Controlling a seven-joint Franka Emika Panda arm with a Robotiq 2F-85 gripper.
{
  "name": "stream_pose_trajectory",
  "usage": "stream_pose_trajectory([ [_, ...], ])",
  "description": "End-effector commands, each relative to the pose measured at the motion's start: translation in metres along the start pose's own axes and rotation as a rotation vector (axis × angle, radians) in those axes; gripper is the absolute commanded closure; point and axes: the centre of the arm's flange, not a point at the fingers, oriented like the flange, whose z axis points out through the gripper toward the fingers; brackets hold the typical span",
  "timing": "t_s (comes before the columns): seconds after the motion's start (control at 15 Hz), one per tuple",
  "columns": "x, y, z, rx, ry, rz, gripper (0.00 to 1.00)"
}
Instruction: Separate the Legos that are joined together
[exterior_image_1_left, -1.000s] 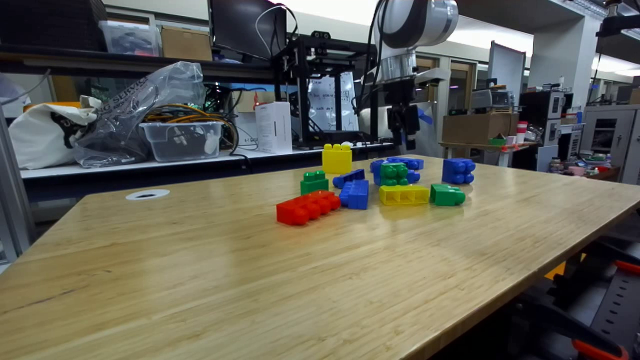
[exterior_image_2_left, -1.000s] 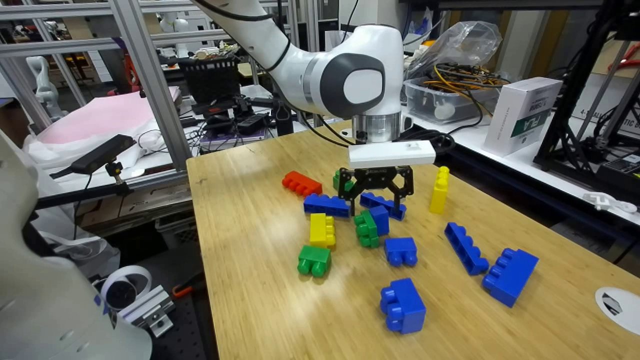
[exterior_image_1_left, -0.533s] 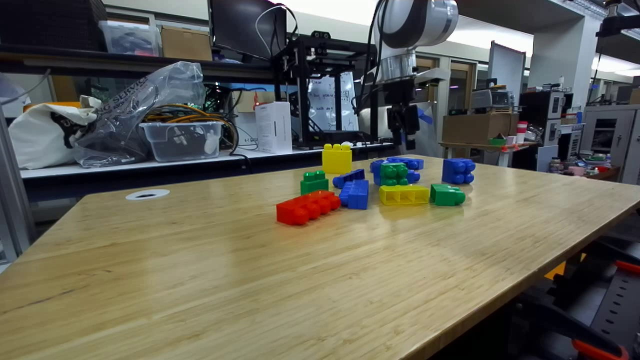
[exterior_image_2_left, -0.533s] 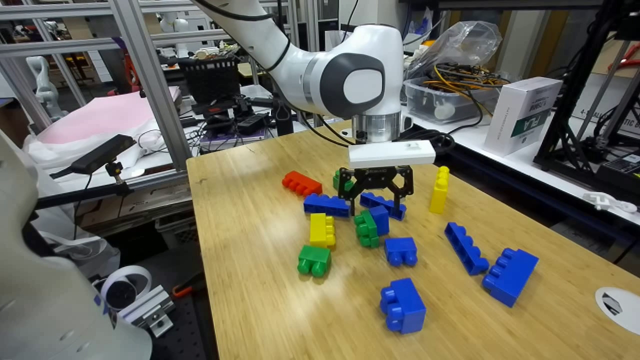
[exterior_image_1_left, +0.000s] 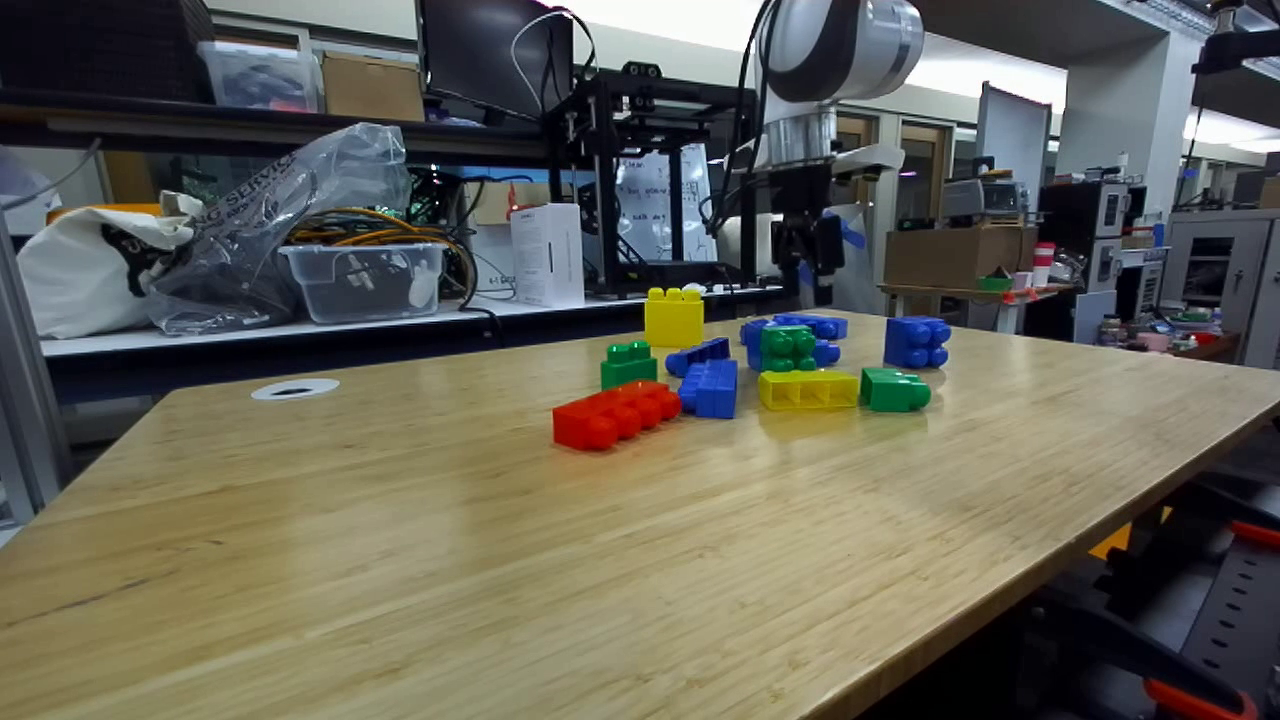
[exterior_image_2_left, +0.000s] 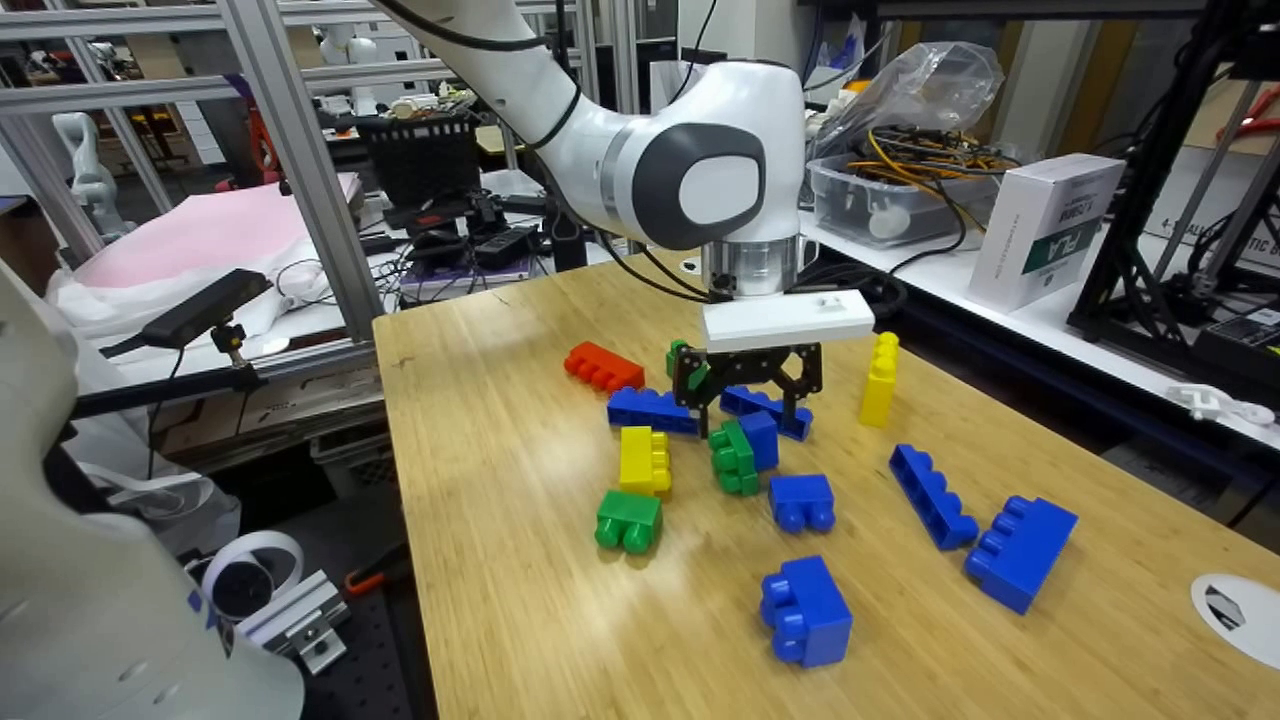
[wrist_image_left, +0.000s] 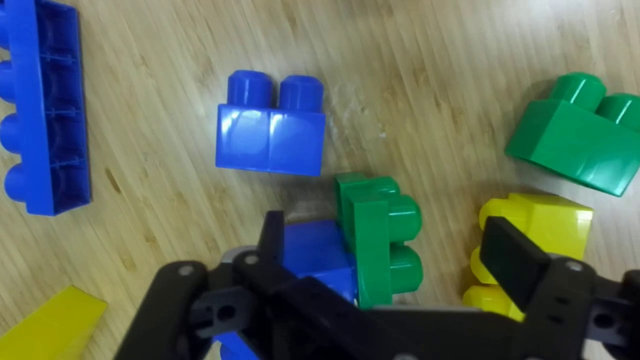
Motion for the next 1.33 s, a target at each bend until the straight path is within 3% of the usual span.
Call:
stream_pose_trajectory([
  [0.0,-0.015,-0.004,0.011,0.001,0.085,-0.059,0.00],
  [0.53,-0.034,-0.005,0.028,0.000,0.226,-0.073,0.00],
  [1.27,-0.026,-0.004,0.047,0.008,0.253,-0.097,0.00],
])
